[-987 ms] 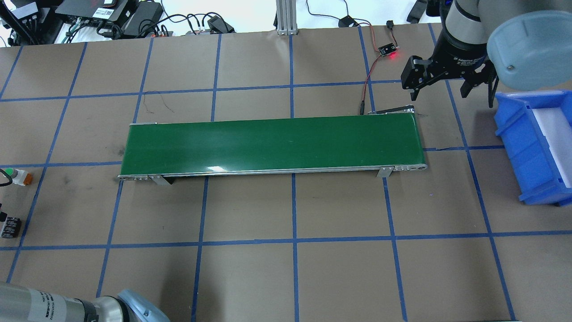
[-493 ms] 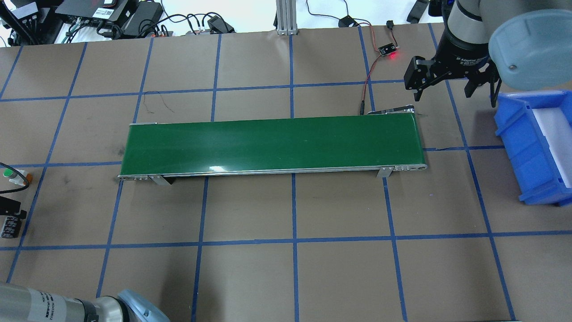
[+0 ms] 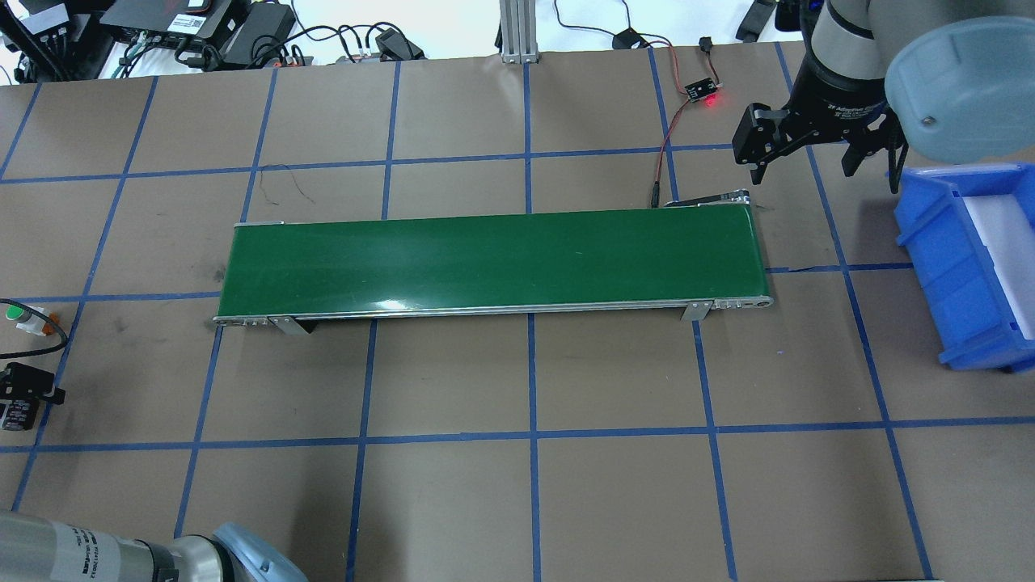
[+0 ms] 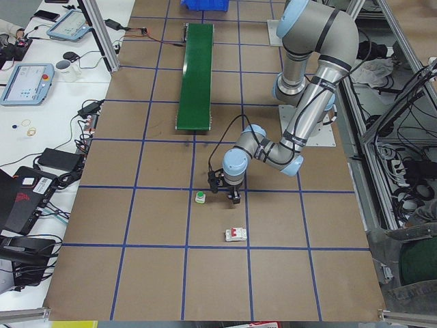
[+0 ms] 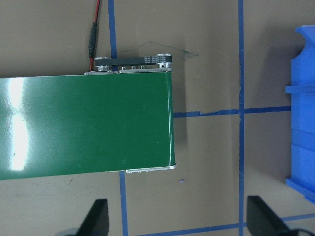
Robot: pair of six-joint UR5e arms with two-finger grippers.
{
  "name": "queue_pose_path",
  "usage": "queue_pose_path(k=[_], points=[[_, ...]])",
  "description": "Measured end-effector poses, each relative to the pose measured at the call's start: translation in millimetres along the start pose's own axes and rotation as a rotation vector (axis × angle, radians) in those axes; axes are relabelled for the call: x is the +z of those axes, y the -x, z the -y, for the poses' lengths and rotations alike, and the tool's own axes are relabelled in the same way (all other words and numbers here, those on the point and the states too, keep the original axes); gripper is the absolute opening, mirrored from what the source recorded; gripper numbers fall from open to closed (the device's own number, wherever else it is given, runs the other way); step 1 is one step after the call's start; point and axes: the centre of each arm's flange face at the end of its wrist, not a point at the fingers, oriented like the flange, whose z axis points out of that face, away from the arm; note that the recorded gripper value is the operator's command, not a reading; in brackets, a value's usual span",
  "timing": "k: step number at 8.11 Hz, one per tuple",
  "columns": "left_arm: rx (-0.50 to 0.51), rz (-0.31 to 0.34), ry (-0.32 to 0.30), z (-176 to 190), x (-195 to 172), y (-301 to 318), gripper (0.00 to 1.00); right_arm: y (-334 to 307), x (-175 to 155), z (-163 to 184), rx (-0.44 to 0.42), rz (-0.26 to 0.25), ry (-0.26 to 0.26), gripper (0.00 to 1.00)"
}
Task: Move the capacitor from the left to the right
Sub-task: 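Close the left gripper on the capacitor and lift it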
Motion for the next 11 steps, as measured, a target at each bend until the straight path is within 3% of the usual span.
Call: queue_pose_path(k=[4,6,7,8,10,11], points=[[0.037,0.009,-0.004,1.6,-3.5,3.2,1.0,-0.2,0.2,-0.2,0.0,-0.002,0.002,1.0],[0.049,0.017,-0.015,2.5,-5.0,4.5,0.56,-0.6,0.2,-0.1,0.0,-0.003,0.002,1.0],[0.048,0.023,-0.02,3.1,-6.0,5.2,0.68,-0.6,0.2,0.0,0.0,-0.003,0.001,1.0],[0.047,0.027,-0.022,3.3,-6.3,5.5,0.72,-0.6,0.2,0.0,0.001,-0.003,0.001,1.0],[0.048,0.03,-0.02,3.6,-5.5,5.8,0.7,-0.1,0.5,0.0,0.01,0.002,0.001,1.0],[0.048,0.03,-0.019,3.9,-4.0,6.1,0.57,0.0,0.6,0.0,0.013,0.003,0.001,1.0]])
